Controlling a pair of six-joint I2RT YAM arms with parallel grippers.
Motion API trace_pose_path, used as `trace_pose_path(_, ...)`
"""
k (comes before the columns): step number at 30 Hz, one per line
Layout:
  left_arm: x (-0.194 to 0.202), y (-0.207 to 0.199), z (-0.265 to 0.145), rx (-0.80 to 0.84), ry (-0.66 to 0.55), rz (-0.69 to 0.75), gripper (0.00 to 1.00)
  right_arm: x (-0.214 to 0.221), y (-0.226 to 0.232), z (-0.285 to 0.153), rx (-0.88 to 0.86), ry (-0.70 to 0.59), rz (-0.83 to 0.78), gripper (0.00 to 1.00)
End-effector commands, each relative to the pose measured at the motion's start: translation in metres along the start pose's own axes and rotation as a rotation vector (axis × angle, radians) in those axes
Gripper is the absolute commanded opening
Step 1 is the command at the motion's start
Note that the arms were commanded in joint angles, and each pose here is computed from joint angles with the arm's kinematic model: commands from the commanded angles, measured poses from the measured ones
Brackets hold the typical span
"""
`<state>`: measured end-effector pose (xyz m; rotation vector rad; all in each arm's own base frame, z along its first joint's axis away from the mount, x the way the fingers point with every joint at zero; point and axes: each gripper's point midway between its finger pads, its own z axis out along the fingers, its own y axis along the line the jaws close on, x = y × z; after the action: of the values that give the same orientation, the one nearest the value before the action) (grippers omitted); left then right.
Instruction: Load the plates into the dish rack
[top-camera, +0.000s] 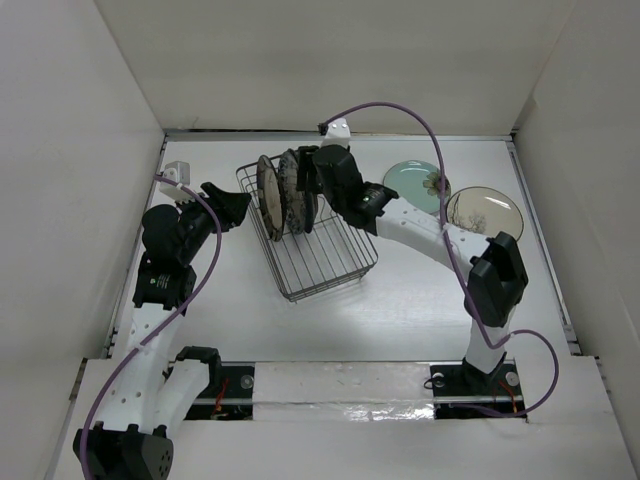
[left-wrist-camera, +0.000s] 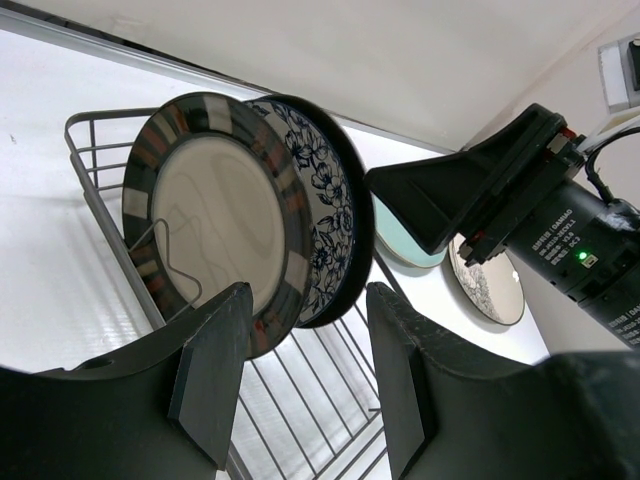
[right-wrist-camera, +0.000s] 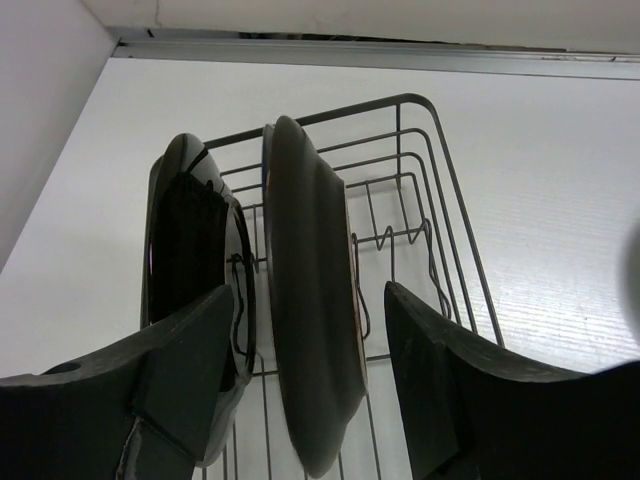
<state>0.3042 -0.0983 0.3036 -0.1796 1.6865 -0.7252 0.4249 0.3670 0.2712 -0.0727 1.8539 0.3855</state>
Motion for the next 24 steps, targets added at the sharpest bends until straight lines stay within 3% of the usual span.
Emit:
trace_pose_path(1,-0.009,-0.01,0.0,0.043,-0.035,0.02,0.46,-0.046,0.008,-0.021,-0.04,-0.101,0.067,0.68)
trace_pose_path(10,-0.009,-0.01,0.0,0.042,-0.038,0.024,0.46,-0.072,0.008,-0.043,-0.074,-0.158,0.102,0.68)
trace_pose_path(12,-0.009,-0.01,0.0,0.043,-0.037,0.024,0.46,-0.079,-0.015,-0.05,-0.032,-0.182,0.112,0.61)
trace_pose_path(13,-0.01,-0.01,0.0,0.044,-0.039,0.024,0.46,-0.087,-0.023,-0.053,-0.024,-0.215,0.132,0.49)
trace_pose_path(14,-0.009,-0.01,0.0,0.045,-0.036,0.024,0.46,-0.087,-0.034,-0.055,-0.006,-0.221,0.141,0.19)
trace_pose_path(15,-0.009,-0.01,0.0,0.044,-0.037,0.024,0.46,-0.082,-0.064,-0.056,0.045,-0.222,0.165,0.05)
trace_pose_path(16,-0.01,-0.011,0.0,0.046,-0.039,0.023,0.45,-0.079,-0.08,-0.056,0.069,-0.228,0.185,0.0)
trace_pose_path(18,-0.009,-0.011,0.0,0.048,-0.037,0.022,0.41,-0.043,-0.116,-0.05,0.119,-0.166,0.234,0.0)
trace_pose_path(19,-0.009,-0.01,0.0,0.048,-0.036,0.021,0.39,-0.047,-0.145,-0.052,0.155,-0.187,0.278,0.0)
trace_pose_path(23,-0.008,-0.012,0.0,0.057,-0.034,0.021,0.13,0.001,-0.21,-0.052,0.215,-0.169,0.447,0.0)
trace_pose_path(24,-0.008,-0.011,0.001,0.056,-0.032,0.02,0.08,0.009,-0.219,-0.052,0.225,-0.167,0.507,0.04)
